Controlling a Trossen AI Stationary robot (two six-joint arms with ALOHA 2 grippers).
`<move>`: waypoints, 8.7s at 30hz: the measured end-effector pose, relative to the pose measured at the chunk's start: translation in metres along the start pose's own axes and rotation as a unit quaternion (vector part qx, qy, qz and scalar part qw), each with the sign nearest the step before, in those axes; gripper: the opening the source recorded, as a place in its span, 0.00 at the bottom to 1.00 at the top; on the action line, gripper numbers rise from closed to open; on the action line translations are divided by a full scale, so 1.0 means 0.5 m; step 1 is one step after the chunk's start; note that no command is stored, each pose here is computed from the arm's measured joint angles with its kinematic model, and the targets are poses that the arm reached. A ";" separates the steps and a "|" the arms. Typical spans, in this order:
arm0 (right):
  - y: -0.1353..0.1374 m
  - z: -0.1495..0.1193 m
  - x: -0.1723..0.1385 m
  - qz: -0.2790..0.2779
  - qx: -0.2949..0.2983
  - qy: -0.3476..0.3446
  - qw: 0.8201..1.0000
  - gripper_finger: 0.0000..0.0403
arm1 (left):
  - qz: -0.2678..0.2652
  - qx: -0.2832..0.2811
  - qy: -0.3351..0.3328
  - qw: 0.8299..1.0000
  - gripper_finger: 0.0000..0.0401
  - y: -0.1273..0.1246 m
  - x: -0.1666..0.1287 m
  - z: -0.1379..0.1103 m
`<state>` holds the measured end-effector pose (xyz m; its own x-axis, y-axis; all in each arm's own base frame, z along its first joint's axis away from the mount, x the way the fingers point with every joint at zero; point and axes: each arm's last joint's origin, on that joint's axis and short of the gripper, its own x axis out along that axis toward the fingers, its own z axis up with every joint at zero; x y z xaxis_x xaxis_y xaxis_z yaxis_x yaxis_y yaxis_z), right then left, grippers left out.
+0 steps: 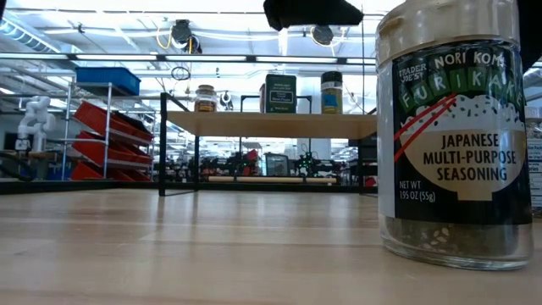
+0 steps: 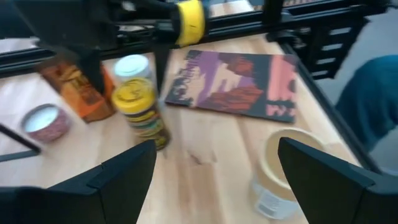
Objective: Shelf spices
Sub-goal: Put the yellow spice bottle on the shelf
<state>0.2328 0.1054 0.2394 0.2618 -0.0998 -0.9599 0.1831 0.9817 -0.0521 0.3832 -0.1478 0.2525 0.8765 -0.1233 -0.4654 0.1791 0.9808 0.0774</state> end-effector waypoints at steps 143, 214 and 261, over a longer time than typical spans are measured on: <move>-0.037 0.171 -0.145 0.141 -0.125 -0.195 0.963 0.56 | 0.077 -0.132 -0.017 0.988 0.97 0.109 0.017 -0.001; -0.122 0.126 -0.397 0.006 -0.080 -0.244 0.966 0.74 | 0.057 -0.054 -0.077 0.994 0.60 0.105 -0.106 0.080; -0.015 0.060 -0.202 0.071 -0.059 -0.277 0.956 0.74 | 0.327 -0.052 -0.115 0.936 0.60 0.504 -0.496 0.075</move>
<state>0.2336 0.1033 0.3450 0.7439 -0.0024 -0.6683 0.0084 0.9999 0.0057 0.2275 0.1241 0.4206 0.8583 0.4921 -0.1454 -0.4643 0.8654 0.1883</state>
